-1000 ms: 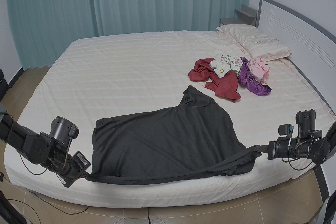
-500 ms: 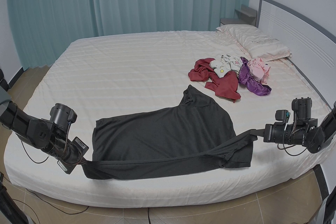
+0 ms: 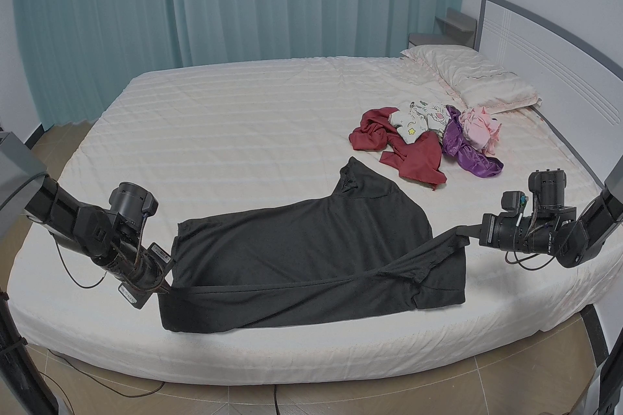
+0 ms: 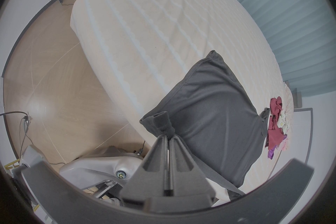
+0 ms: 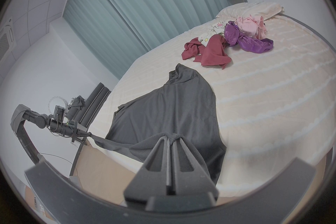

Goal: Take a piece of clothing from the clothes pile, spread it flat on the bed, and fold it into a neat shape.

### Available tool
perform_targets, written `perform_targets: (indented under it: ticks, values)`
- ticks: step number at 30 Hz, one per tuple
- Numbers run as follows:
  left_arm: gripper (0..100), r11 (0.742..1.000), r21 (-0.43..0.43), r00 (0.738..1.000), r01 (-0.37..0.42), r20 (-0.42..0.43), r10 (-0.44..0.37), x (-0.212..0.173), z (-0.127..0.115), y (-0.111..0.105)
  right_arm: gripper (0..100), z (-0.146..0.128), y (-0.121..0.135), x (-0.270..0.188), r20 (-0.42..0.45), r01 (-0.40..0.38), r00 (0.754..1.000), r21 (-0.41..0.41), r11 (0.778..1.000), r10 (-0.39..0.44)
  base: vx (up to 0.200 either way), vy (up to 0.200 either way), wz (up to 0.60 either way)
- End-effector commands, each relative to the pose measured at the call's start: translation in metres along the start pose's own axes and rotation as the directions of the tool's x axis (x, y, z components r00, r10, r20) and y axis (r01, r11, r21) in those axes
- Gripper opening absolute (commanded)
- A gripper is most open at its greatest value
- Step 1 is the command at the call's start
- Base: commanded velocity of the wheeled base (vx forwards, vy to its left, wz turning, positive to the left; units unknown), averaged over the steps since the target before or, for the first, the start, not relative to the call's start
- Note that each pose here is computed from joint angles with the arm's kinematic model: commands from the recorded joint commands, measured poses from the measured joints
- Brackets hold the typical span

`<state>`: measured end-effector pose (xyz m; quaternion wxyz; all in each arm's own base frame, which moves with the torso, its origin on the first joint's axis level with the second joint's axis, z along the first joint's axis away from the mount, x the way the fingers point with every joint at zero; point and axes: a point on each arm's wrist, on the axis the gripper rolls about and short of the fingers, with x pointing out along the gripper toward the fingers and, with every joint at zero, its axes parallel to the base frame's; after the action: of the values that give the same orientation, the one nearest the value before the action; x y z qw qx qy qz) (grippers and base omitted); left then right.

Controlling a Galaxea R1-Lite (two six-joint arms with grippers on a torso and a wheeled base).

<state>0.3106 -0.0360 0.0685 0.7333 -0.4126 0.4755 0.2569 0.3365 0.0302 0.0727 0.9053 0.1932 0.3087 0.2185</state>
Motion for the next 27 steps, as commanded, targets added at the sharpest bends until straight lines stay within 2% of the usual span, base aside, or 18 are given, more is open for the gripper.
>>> perform_targets:
  ticks: [1, 14, 27]
  values:
    - [0, 1.0, -0.004, 1.0, -0.014, -0.006, 0.014, 0.015, 0.004, -0.008, 0, 0.002, -0.006, 0.014, -0.011, 0.009, 1.0, 0.011, 1.0, -0.008, 0.0, 0.0, 0.0]
    - [0, 0.997, -0.074, 1.0, -0.02, 0.008, 0.02, 0.041, 0.02, -0.02, 0, 0.0, -0.021, 0.047, -0.031, 0.052, 0.998, 0.022, 0.998, -0.051, 0.0, 0.0, 0.0]
    - [0, 0.995, -0.097, 0.999, -0.031, 0.008, 0.032, 0.065, 0.03, -0.028, 0, 0.003, -0.015, 0.082, -0.014, 0.052, 0.999, 0.084, 0.995, -0.051, 0.0, 0.0, 0.0]
